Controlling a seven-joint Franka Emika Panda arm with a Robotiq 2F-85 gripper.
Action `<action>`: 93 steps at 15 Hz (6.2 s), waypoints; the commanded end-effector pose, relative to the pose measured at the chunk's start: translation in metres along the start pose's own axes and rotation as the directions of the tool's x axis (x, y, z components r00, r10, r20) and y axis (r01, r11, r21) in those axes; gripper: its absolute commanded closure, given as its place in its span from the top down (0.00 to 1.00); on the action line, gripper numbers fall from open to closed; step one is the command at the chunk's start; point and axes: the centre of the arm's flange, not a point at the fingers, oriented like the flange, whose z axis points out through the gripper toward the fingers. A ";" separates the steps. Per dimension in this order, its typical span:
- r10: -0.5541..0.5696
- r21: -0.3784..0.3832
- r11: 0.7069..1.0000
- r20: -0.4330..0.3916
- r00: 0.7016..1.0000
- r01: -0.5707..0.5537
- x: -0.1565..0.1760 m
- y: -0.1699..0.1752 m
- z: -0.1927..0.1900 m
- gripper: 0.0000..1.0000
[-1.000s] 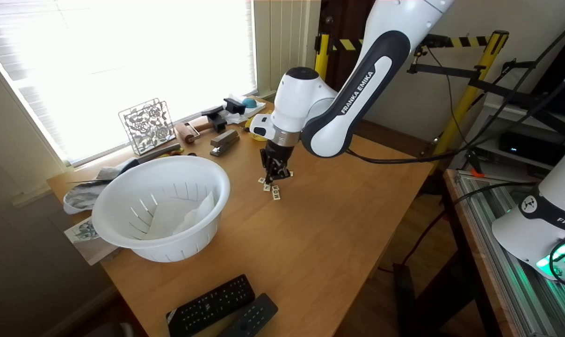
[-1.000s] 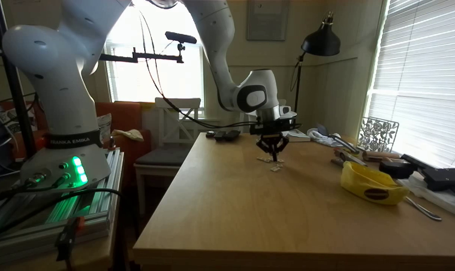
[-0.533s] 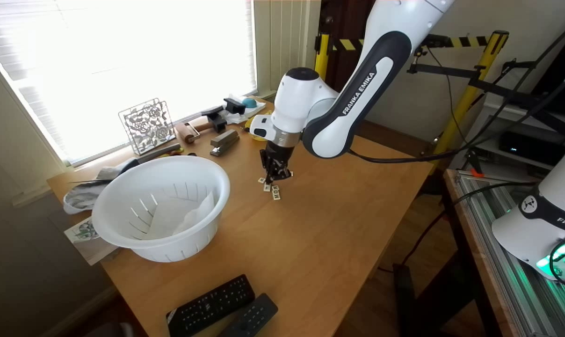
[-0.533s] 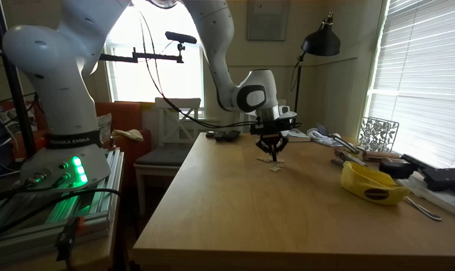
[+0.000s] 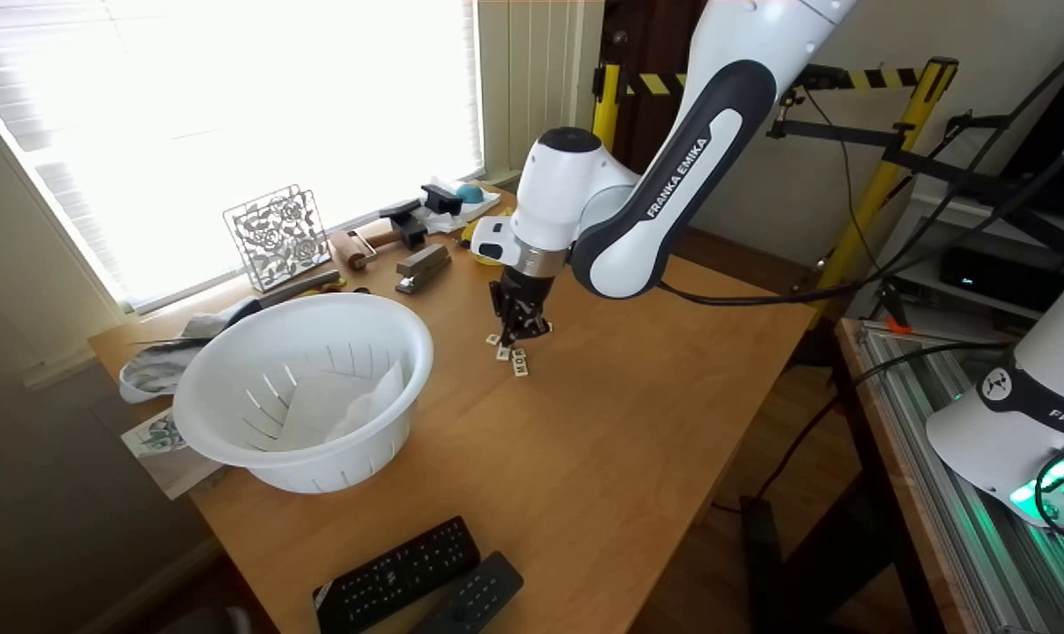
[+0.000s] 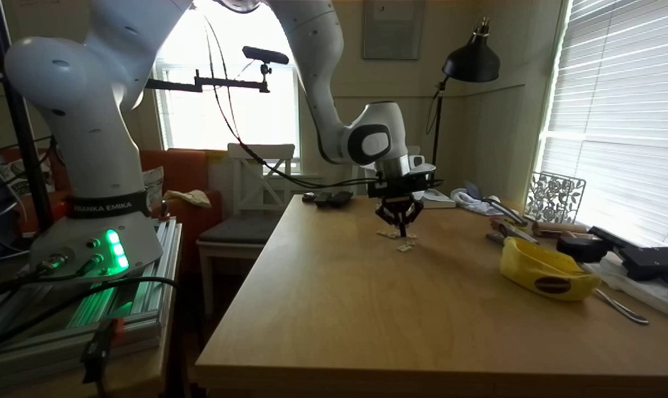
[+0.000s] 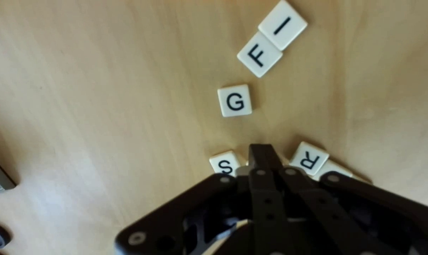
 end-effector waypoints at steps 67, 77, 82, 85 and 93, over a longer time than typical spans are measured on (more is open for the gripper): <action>-0.212 -0.030 0.977 0.031 0.977 0.213 -0.020 -0.027 0.007 0.00; -0.216 -0.029 0.976 0.023 0.976 0.217 -0.016 -0.028 0.007 0.00; -0.217 -0.029 0.976 0.023 0.976 0.218 -0.015 -0.027 0.007 0.00; -0.217 -0.028 0.976 0.022 0.976 0.217 -0.016 -0.026 0.007 0.00; -0.211 -0.028 0.977 0.022 0.977 0.212 -0.015 -0.023 0.007 0.00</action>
